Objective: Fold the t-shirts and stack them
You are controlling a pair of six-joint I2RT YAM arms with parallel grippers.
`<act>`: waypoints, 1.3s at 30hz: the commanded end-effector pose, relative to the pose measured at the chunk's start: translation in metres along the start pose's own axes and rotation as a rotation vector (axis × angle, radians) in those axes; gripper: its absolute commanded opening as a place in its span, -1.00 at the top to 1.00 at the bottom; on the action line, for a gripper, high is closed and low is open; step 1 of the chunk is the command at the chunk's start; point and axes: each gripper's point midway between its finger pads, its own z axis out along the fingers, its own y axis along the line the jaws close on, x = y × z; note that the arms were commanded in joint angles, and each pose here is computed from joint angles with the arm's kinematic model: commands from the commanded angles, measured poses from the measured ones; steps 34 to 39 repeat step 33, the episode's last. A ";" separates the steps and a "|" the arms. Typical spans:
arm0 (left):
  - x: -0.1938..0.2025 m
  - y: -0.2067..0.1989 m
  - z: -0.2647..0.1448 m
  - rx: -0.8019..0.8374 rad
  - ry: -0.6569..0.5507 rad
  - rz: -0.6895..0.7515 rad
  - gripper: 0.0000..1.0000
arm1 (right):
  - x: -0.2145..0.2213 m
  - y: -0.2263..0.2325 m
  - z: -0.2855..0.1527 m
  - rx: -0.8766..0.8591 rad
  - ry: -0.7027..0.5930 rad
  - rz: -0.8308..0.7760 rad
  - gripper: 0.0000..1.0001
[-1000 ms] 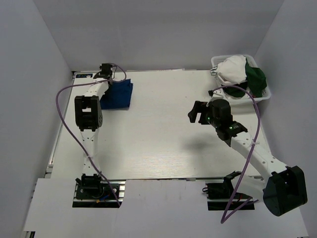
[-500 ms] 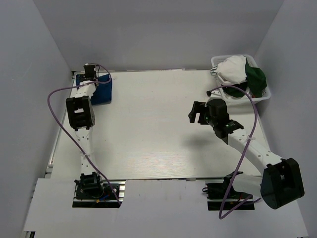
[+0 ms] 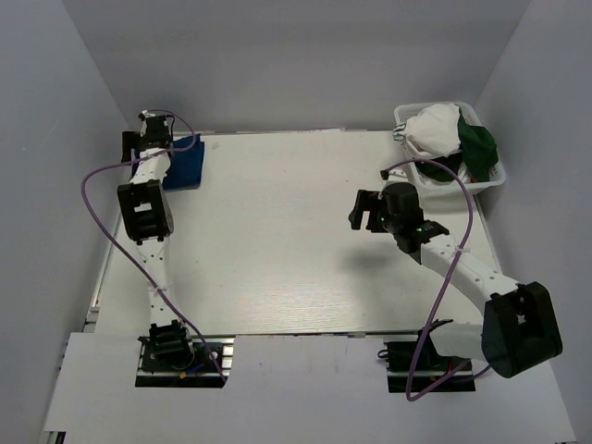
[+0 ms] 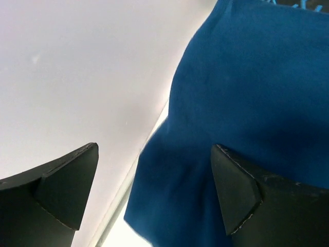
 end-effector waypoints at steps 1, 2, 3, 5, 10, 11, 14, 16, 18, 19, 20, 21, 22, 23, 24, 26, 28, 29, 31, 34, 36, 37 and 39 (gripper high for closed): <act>-0.083 0.066 -0.071 0.014 -0.126 -0.195 -1.00 | -0.027 0.016 -0.010 -0.067 -0.078 0.008 -0.81; -0.093 0.064 -0.085 0.050 -0.143 -0.212 -1.00 | -0.031 0.018 -0.014 -0.077 -0.092 0.010 -0.81; -0.107 0.065 -0.102 0.091 -0.169 -0.234 -1.00 | -0.031 0.020 -0.017 -0.090 -0.095 0.014 -0.81; -0.131 0.082 -0.143 0.217 -0.193 -0.337 -1.00 | -0.033 0.024 -0.024 -0.111 -0.107 0.019 -0.81; -0.141 0.064 -0.249 0.687 -0.200 -0.555 -1.00 | -0.033 0.036 -0.036 -0.187 -0.133 0.045 -0.81; -0.138 0.056 -0.268 0.770 -0.191 -0.581 -1.00 | -0.031 0.037 -0.039 -0.196 -0.127 0.056 -0.81; -0.093 0.021 -0.336 0.998 -0.060 -0.672 -1.00 | -0.030 0.041 -0.046 -0.219 -0.129 0.081 -0.81; -0.046 -0.007 -0.396 1.155 -0.091 -0.692 -1.00 | -0.026 0.042 -0.053 -0.224 -0.112 0.102 -0.81; -0.012 -0.017 -0.434 1.260 -0.129 -0.685 -1.00 | -0.024 0.039 -0.056 -0.213 -0.107 0.104 -0.81; 0.038 -0.040 -0.447 1.296 -0.050 -0.639 -1.00 | -0.026 0.037 -0.058 -0.200 -0.120 0.108 -0.81; 0.053 -0.040 -0.458 1.318 -0.033 -0.632 -1.00 | -0.025 0.034 -0.058 -0.186 -0.122 0.120 -0.81; 0.063 -0.032 -0.474 1.343 -0.037 -0.627 -1.00 | -0.026 0.031 -0.056 -0.171 -0.140 0.129 -0.81; 0.094 -0.043 -0.484 1.366 0.014 -0.569 -1.00 | -0.028 0.026 -0.055 -0.147 -0.159 0.140 -0.81; 0.115 -0.044 -0.488 1.369 0.050 -0.538 -1.00 | -0.027 0.024 -0.054 -0.137 -0.162 0.152 -0.81; 0.146 -0.049 -0.480 1.332 0.105 -0.525 -1.00 | -0.023 0.021 -0.052 -0.129 -0.154 0.152 -0.81; 0.160 -0.040 -0.486 1.335 0.082 -0.538 -1.00 | -0.019 0.017 -0.048 -0.106 -0.152 0.158 -0.81; 0.177 -0.034 -0.478 1.274 0.108 -0.524 -1.00 | -0.017 0.015 -0.040 -0.100 -0.159 0.181 -0.81; 0.179 -0.029 -0.477 1.260 0.103 -0.529 -1.00 | -0.014 0.019 -0.039 -0.114 -0.151 0.179 -0.81; 0.177 -0.016 -0.472 1.199 0.088 -0.533 -1.00 | -0.014 0.023 -0.038 -0.138 -0.148 0.189 -0.81; 0.168 -0.002 -0.475 1.189 0.041 -0.551 -1.00 | -0.016 0.026 -0.038 -0.158 -0.161 0.187 -0.81; 0.168 -0.002 -0.475 1.189 0.041 -0.551 -1.00 | -0.016 0.026 -0.038 -0.158 -0.161 0.187 -0.81; 0.168 -0.002 -0.475 1.189 0.041 -0.551 -1.00 | -0.016 0.026 -0.038 -0.158 -0.161 0.187 -0.81; 0.168 -0.002 -0.475 1.189 0.041 -0.551 -1.00 | -0.016 0.026 -0.038 -0.158 -0.161 0.187 -0.81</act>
